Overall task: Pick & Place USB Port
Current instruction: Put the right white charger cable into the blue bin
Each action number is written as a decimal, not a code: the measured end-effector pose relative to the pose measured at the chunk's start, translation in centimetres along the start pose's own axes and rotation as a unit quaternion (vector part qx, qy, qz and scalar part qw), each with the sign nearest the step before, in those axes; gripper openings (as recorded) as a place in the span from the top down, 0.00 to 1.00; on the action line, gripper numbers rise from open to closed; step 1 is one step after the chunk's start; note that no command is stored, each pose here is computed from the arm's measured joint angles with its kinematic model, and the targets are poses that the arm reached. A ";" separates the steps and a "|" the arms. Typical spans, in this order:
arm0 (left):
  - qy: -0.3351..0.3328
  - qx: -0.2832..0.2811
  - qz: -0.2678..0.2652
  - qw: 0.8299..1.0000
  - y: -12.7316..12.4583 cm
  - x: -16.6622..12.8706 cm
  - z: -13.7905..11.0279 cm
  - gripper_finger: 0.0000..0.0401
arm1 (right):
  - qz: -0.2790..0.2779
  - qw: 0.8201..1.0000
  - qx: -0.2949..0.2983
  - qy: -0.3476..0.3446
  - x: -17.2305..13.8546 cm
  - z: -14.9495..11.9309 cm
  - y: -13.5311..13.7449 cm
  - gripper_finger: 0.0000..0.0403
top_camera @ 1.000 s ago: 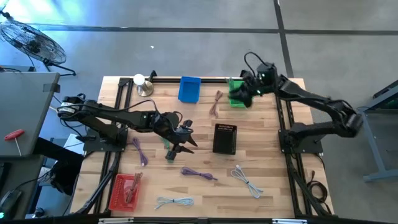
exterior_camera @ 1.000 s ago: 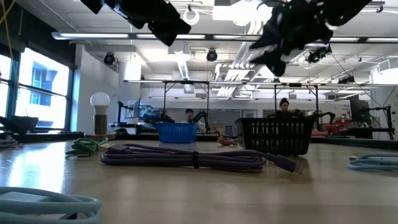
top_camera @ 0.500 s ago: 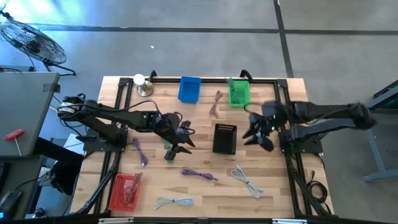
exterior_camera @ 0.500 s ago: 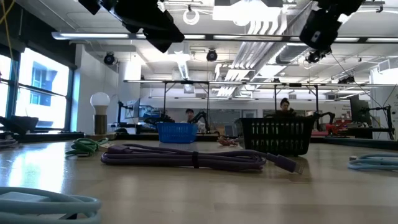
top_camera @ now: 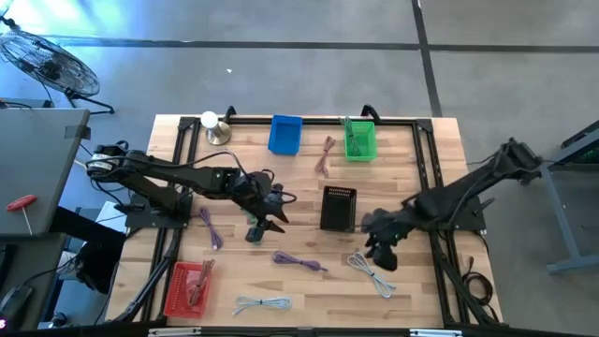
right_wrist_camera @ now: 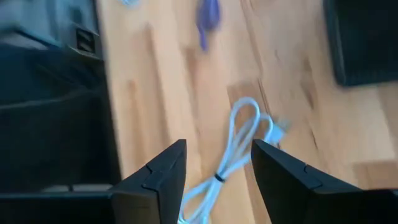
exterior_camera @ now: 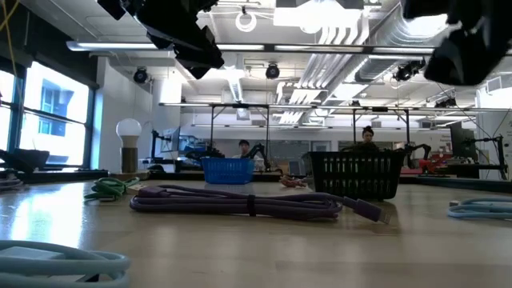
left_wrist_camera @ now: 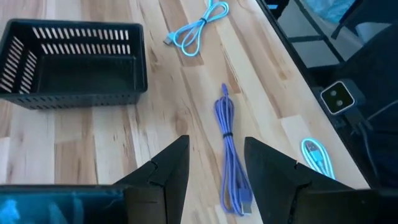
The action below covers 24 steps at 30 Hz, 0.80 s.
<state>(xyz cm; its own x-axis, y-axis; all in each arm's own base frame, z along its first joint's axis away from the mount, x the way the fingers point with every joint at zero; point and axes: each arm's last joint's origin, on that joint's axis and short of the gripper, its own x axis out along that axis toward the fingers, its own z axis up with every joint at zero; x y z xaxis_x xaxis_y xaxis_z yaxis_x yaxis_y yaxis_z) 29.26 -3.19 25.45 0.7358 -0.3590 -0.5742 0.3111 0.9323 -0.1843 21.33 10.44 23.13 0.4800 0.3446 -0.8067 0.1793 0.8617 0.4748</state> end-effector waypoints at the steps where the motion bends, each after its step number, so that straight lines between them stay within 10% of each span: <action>1: -0.002 0.001 0.000 1.000 0.0 0.0 0.0 0.63 | -0.008 1.000 0.004 0.014 0.8 -0.2 0.1 0.58; 24: -0.048 0.027 -0.008 0.998 -0.1 0.0 1.0 0.63 | -0.060 0.987 0.058 0.135 10.3 -3.9 1.3 0.63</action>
<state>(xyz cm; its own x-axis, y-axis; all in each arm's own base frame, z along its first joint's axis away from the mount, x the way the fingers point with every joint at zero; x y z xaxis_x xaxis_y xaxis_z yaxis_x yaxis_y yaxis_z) 29.79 -3.28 26.26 0.7844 -0.3786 -0.4913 0.3531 0.9238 -0.1481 23.13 16.56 14.08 0.2060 0.3426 -0.9166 0.3266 0.8589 0.3945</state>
